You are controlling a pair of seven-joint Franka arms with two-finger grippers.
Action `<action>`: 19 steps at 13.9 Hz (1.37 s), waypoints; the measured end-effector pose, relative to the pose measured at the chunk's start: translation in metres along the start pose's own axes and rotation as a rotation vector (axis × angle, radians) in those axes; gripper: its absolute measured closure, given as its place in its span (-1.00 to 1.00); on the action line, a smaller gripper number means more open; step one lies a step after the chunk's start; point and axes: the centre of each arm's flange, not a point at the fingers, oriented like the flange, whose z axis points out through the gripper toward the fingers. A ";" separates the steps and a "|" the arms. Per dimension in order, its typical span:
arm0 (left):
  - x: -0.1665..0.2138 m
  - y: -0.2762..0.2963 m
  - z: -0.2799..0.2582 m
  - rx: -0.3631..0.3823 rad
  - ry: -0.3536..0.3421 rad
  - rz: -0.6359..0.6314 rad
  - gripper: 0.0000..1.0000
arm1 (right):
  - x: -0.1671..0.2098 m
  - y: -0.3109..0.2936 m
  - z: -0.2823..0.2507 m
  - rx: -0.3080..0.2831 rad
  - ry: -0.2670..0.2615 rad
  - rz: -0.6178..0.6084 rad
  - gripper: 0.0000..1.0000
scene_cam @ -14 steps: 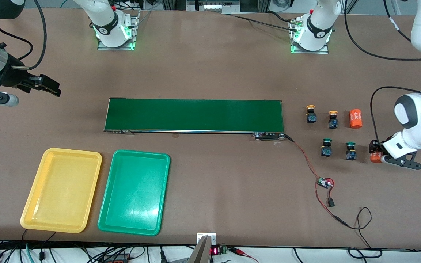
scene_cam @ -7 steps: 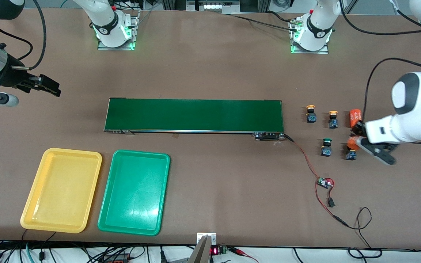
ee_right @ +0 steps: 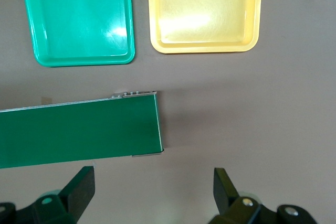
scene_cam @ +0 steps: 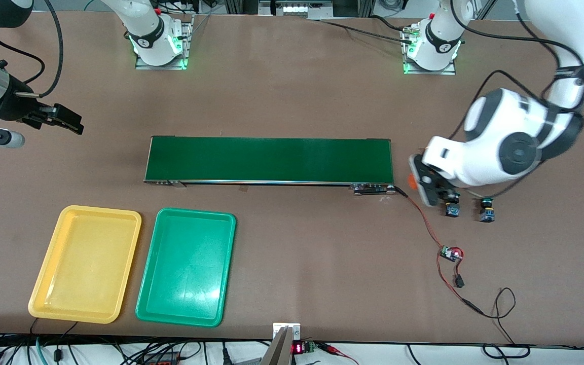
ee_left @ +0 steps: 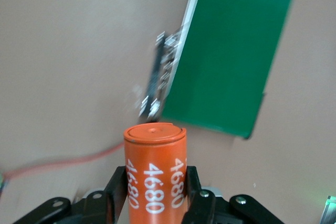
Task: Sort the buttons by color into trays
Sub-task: 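Carry the orange cylinder onto the green belt and open the left gripper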
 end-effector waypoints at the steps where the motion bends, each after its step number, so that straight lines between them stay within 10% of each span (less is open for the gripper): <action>1: 0.017 0.010 0.008 -0.014 -0.004 0.058 0.00 | 0.000 0.001 0.000 0.000 0.000 0.002 -1.00; 6: 0.084 0.051 0.060 -0.063 -0.026 0.209 0.00 | 0.000 0.001 0.000 0.000 0.000 0.003 -1.00; 16: 0.090 0.067 0.129 -0.092 -0.040 0.257 0.00 | 0.000 0.001 0.000 0.000 -0.001 0.003 -1.00; 19: 0.090 0.066 0.129 -0.087 -0.046 0.260 -0.44 | 0.000 0.002 0.000 0.000 -0.001 0.003 -1.00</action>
